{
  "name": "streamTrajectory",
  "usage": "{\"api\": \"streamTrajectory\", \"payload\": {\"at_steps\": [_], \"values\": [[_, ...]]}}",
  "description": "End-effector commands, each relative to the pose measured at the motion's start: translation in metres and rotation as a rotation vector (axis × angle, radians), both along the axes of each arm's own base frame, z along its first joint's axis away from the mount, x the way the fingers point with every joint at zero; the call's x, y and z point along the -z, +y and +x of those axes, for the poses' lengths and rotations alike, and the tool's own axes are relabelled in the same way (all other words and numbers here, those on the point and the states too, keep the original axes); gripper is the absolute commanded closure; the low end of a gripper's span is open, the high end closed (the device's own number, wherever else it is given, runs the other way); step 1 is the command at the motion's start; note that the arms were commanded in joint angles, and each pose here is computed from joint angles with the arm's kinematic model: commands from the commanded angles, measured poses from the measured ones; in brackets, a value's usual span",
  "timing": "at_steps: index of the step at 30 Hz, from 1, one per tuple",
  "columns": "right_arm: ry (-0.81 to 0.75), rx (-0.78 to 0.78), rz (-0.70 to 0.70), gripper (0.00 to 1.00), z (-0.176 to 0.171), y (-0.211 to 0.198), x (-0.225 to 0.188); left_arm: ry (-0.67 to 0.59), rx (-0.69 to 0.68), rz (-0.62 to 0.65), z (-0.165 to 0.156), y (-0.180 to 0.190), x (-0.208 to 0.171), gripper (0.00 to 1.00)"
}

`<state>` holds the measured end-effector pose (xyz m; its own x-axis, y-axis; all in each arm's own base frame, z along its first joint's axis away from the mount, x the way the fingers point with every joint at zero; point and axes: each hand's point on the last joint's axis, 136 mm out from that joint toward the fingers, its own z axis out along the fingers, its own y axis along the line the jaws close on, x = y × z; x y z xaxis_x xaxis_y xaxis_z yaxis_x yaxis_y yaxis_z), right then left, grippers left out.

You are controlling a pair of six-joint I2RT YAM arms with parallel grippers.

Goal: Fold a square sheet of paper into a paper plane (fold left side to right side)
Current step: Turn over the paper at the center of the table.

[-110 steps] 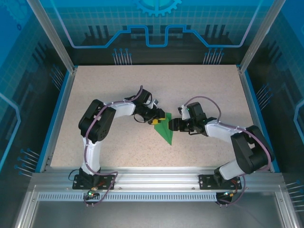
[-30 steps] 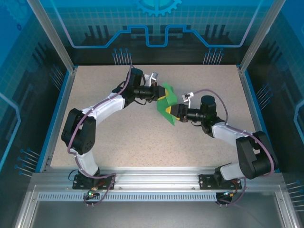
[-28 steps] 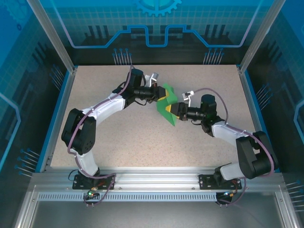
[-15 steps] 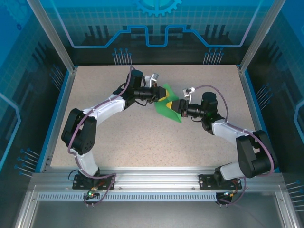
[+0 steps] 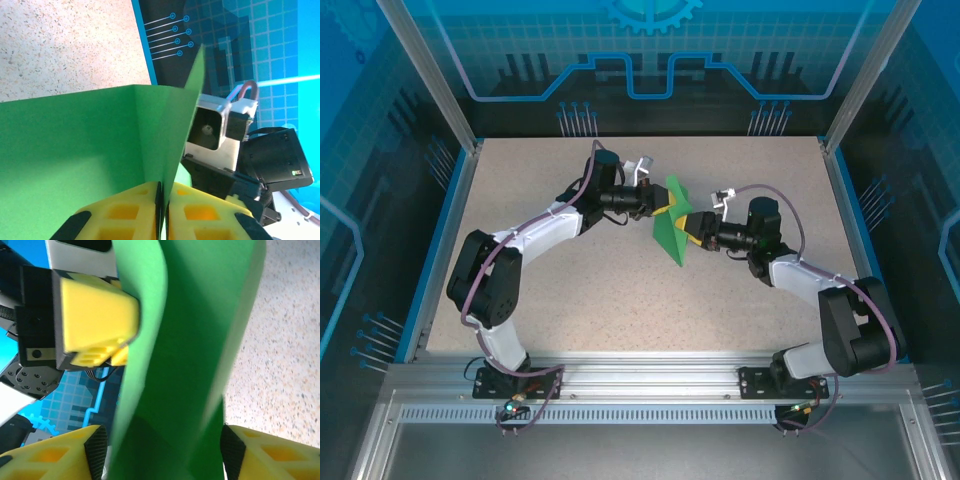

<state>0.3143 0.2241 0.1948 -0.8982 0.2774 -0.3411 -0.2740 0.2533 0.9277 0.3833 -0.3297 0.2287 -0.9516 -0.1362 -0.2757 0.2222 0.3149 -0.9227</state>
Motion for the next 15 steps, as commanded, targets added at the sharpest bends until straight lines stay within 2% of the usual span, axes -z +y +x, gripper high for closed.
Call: {"api": "streamTrajectory", "payload": {"at_steps": [1,8,11,15], "values": [[-0.019,-0.010,0.022,0.41,-0.006,-0.004,-0.009,-0.059,0.034,-0.033,-0.008,-0.001,-0.017,0.87],[-0.033,-0.005,0.019,0.58,-0.008,-0.005,-0.014,-0.041,0.038,-0.032,-0.008,-0.002,-0.010,0.85],[-0.033,-0.003,0.007,0.67,-0.008,-0.005,-0.012,-0.039,0.041,-0.027,-0.008,-0.002,-0.006,0.82],[-0.033,0.009,-0.026,0.74,-0.008,-0.007,-0.008,-0.044,0.039,0.002,-0.010,0.000,-0.002,0.71]]}}
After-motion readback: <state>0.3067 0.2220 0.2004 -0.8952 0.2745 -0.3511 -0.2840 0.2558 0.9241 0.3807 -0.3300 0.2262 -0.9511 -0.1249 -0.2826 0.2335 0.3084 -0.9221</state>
